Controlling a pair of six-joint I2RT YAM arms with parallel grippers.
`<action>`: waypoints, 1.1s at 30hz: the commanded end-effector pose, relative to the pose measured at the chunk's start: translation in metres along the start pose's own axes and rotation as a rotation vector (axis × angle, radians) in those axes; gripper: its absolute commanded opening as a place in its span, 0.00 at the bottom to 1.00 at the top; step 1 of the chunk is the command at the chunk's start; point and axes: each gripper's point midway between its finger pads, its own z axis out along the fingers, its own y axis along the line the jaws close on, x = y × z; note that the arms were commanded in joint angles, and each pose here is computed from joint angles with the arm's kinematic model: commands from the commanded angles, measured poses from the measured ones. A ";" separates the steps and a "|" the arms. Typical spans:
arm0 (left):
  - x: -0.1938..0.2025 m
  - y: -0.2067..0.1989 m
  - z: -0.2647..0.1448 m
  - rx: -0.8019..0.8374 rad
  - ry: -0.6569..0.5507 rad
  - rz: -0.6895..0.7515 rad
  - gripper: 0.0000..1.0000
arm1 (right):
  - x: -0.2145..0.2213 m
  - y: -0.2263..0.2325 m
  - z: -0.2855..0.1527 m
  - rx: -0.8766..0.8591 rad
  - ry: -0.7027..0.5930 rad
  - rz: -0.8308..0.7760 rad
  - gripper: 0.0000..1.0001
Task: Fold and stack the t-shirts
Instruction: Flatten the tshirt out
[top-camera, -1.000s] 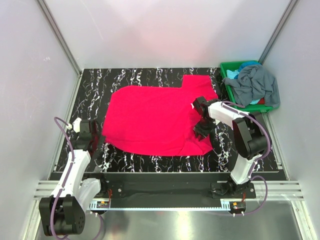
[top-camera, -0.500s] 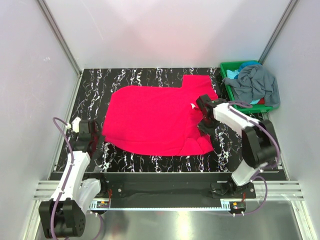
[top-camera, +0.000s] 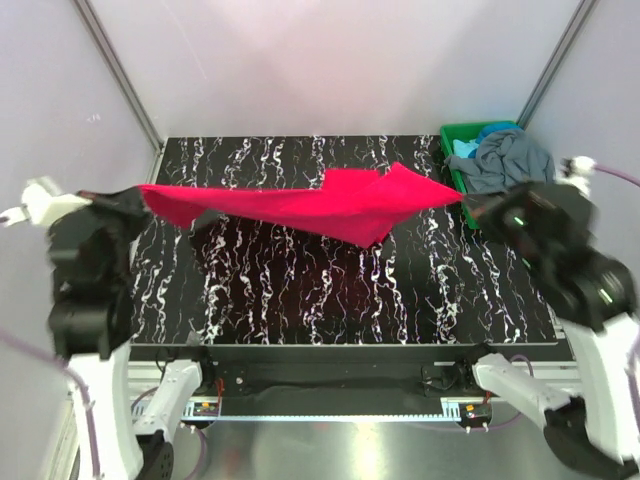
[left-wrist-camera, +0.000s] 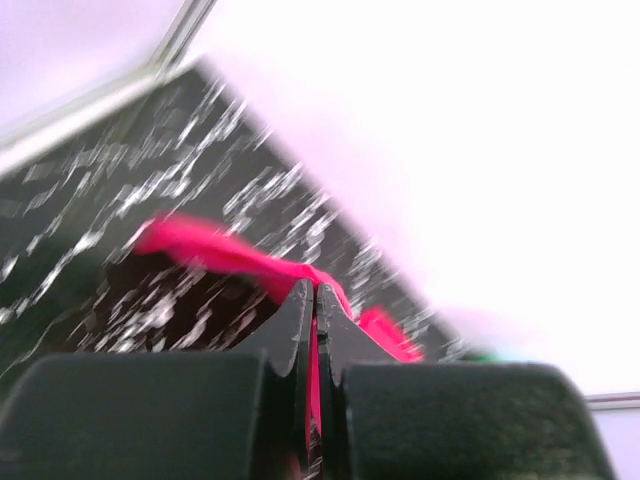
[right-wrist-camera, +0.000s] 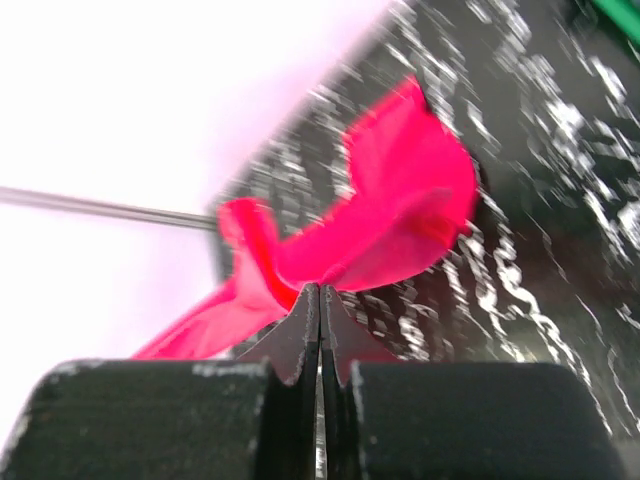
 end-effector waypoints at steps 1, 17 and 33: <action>-0.048 -0.019 -0.053 0.063 -0.110 -0.048 0.00 | -0.028 0.003 -0.065 -0.133 -0.084 -0.040 0.00; -0.026 -0.049 -0.047 0.126 0.050 -0.132 0.00 | -0.061 0.048 -0.085 -0.259 -0.163 -0.120 0.00; -0.071 -0.186 0.131 0.281 0.043 -0.113 0.00 | -0.222 0.165 0.016 -0.027 -0.750 -0.372 0.00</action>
